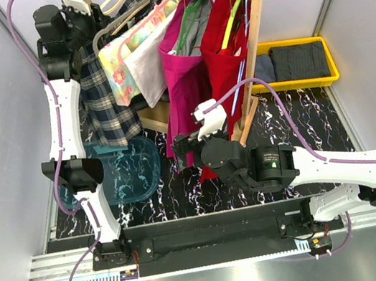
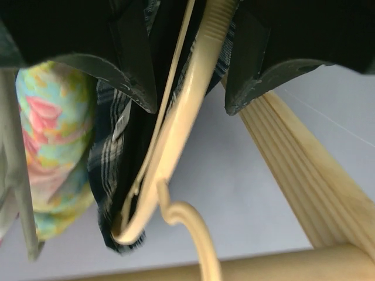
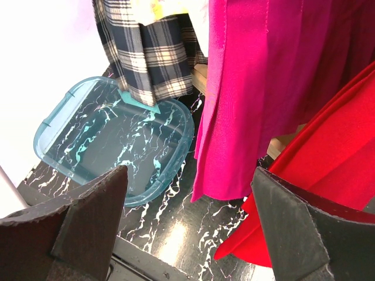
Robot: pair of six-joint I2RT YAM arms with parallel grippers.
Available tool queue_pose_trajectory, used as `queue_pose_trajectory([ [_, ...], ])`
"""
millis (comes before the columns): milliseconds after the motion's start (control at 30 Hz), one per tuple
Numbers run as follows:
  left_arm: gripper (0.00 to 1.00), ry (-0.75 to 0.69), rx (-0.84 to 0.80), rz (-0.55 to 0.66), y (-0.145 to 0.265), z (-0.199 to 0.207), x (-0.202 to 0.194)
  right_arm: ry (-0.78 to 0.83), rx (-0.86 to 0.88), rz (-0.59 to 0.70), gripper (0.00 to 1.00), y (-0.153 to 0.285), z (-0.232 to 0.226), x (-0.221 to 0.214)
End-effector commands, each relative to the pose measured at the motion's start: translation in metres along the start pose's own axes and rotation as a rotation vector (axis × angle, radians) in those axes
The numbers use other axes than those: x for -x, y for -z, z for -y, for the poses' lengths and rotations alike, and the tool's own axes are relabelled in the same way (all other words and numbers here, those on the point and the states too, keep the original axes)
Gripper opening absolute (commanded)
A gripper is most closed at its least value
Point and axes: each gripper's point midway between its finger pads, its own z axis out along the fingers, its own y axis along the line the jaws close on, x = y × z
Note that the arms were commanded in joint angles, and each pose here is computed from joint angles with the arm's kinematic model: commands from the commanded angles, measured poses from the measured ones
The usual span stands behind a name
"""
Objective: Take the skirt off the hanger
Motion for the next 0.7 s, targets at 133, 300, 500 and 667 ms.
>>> queue_pose_trajectory([
  [133, 0.17, -0.016, -0.119, -0.022, 0.009, 0.029, 0.003, -0.078, -0.02, 0.061, 0.95, 0.004, 0.007, 0.02],
  [300, 0.05, 0.005, -0.141, -0.019, 0.012, 0.037, 0.006, -0.071, -0.016, 0.055, 0.95, 0.003, 0.004, 0.019],
  [500, 0.0, 0.019, -0.158, 0.016, 0.021, 0.046, 0.025, -0.066, -0.014, 0.059, 0.95, 0.002, 0.002, 0.022],
  [667, 0.0, 0.009, -0.102, 0.087, 0.028, 0.035, 0.051, -0.066, -0.016, 0.063, 0.94, 0.003, 0.004, 0.024],
])
